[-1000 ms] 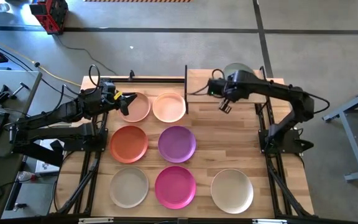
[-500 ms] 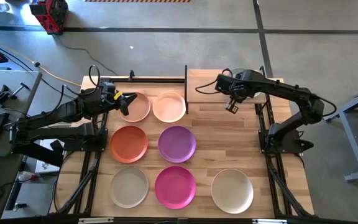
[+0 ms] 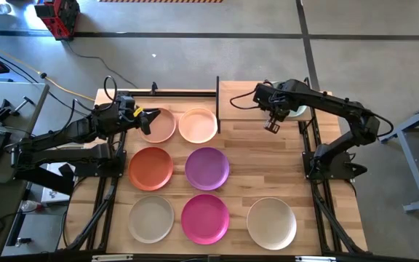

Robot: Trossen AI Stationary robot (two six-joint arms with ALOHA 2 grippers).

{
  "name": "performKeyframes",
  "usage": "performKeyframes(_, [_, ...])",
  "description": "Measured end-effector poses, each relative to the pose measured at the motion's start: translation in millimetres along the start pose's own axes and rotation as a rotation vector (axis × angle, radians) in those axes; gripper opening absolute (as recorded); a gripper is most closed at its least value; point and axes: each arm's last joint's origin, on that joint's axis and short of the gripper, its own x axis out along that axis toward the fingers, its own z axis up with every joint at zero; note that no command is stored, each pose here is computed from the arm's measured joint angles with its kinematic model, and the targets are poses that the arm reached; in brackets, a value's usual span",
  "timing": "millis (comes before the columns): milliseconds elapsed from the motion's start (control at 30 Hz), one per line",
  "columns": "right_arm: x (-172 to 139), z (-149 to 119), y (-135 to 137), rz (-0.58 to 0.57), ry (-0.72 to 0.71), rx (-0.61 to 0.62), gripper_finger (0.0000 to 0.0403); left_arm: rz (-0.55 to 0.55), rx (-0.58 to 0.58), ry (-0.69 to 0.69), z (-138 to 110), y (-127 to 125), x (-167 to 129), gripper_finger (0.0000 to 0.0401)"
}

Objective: Place and stack plates onto a shelf
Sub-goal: Put the blue plate on the shelf, then stack the light orange plate on top of the blue plate on the shelf

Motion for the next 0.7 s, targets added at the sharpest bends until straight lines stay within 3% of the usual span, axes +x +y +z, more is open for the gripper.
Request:
performKeyframes(433, [-2,1,-1,-0.030,-0.012,0.009,0.0075,-0.014,0.115,0.102,-9,-4,24,0.0067])
performKeyframes(700, [-49,7,-6,0.100,-0.142,0.131,0.0076,0.016,0.188,0.200,-21,-2,55,0.0067])
